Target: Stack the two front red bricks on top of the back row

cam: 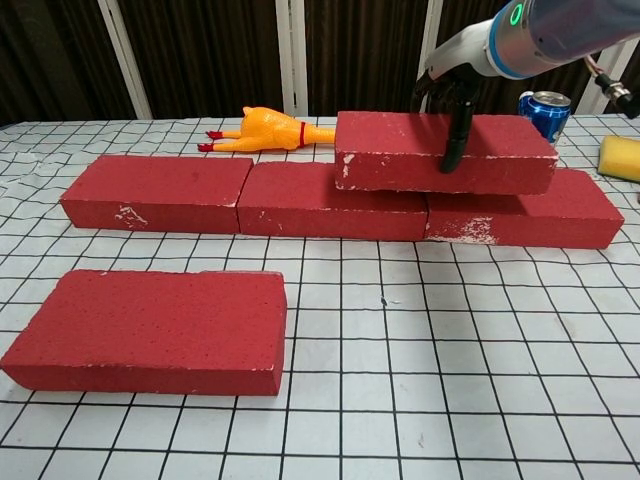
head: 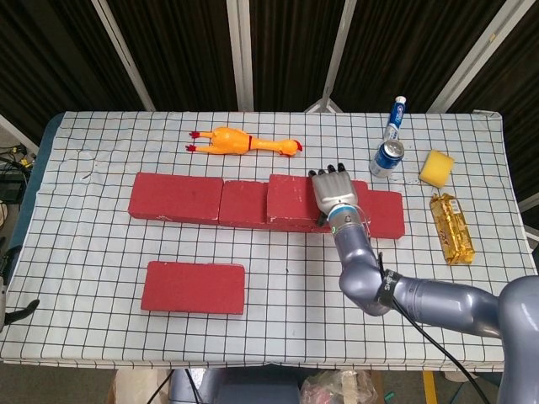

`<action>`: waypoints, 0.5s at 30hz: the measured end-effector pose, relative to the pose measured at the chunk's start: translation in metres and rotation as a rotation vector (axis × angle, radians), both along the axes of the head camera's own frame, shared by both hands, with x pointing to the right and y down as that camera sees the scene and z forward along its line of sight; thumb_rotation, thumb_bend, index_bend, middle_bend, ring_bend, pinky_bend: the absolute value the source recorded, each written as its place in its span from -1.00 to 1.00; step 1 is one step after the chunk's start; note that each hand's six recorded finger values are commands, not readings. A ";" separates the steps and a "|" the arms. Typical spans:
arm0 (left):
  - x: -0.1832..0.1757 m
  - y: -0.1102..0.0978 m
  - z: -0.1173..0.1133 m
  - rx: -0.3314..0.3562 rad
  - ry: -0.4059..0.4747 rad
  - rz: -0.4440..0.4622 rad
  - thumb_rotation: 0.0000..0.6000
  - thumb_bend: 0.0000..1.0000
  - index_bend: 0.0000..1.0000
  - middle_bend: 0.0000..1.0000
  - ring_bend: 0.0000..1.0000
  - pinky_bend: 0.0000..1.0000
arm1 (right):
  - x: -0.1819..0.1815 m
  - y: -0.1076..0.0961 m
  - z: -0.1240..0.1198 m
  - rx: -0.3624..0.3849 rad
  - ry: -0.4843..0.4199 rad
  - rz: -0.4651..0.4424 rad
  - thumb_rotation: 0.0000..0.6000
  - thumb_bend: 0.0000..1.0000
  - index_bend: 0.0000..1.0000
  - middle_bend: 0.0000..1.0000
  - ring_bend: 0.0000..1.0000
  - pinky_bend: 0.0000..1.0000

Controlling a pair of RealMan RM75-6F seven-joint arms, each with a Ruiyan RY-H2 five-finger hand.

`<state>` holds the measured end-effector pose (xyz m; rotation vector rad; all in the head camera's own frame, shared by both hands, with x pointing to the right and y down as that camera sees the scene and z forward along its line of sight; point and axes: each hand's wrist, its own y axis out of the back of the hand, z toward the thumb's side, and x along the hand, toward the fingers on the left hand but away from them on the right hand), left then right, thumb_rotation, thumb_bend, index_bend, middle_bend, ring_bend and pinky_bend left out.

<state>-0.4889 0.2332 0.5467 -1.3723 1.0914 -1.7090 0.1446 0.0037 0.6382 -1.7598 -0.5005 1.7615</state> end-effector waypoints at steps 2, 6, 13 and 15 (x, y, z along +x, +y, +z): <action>0.000 0.000 -0.001 0.003 -0.001 -0.001 1.00 -1.00 -0.69 -1.00 -1.00 -0.77 | -0.001 -0.001 0.002 0.001 0.000 0.001 1.00 -0.68 -0.45 -0.42 -0.81 -1.00; -0.001 0.000 0.000 0.001 -0.005 -0.003 1.00 -1.00 -0.69 -1.00 -1.00 -0.77 | -0.003 -0.003 0.007 0.011 0.016 -0.001 1.00 -0.68 -0.45 -0.42 -0.81 -1.00; -0.001 0.001 0.000 -0.003 -0.011 -0.002 1.00 -1.00 -0.69 -1.00 -1.00 -0.77 | -0.006 -0.004 0.016 0.022 0.032 0.001 1.00 -0.68 -0.45 -0.42 -0.81 -1.00; 0.000 0.001 0.001 -0.004 -0.012 0.000 1.00 -1.00 -0.69 -1.00 -1.00 -0.77 | -0.008 -0.003 0.020 0.022 0.027 0.000 1.00 -0.68 -0.45 -0.42 -0.81 -1.00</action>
